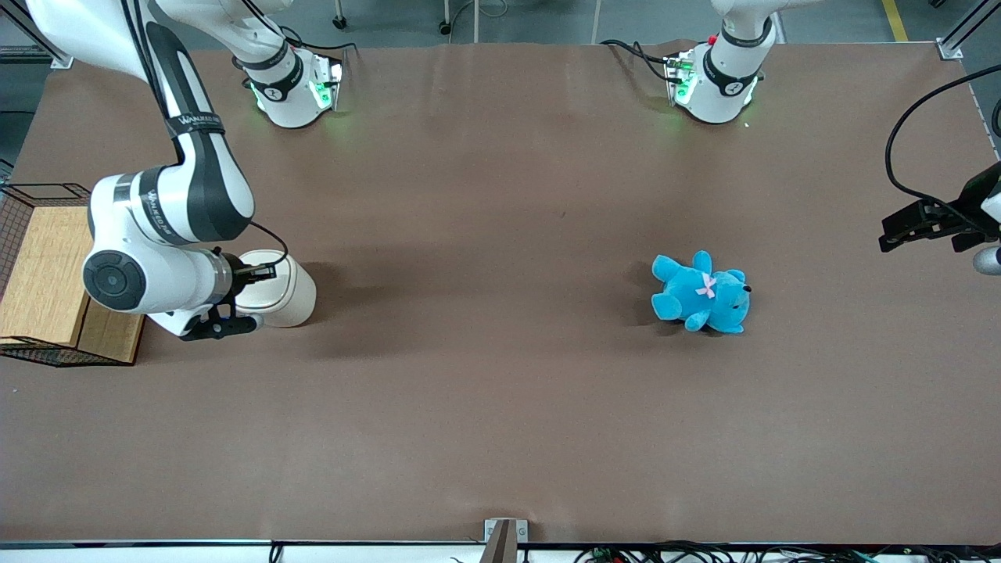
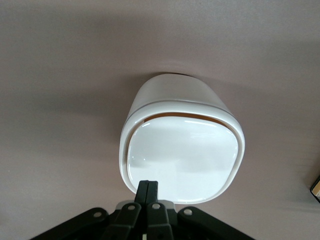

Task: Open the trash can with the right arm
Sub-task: 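Lower the right gripper beside the white trash can's lid, then push the lid edge with the right gripper to flip it open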

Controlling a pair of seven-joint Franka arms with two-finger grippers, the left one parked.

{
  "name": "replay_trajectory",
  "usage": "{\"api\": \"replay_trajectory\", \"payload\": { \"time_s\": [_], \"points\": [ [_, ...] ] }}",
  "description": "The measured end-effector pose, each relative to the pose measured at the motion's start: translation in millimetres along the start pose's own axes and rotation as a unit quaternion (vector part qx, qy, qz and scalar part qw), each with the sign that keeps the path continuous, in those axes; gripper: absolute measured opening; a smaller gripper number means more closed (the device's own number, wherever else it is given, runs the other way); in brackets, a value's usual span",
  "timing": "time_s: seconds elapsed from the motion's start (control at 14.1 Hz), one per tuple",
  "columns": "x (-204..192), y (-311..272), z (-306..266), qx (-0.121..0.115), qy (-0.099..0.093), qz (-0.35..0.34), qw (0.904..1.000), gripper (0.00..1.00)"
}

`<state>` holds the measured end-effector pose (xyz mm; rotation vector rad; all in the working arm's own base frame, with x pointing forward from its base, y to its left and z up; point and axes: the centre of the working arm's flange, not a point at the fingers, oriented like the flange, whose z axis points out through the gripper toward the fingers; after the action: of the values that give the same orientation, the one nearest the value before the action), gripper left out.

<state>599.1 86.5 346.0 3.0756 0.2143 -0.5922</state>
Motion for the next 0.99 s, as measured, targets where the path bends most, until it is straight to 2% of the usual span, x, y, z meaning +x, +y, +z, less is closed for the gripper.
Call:
{"api": "replay_trajectory", "payload": {
  "time_s": [0.28,0.5,0.99],
  "points": [
    [5,1,25,0.000,-0.012,0.001,0.9999,0.01],
    [7,2,42,0.000,-0.011,0.001,0.9999,0.01],
    [8,2,42,0.000,-0.008,0.002,1.0000,0.01]
  ]
}}
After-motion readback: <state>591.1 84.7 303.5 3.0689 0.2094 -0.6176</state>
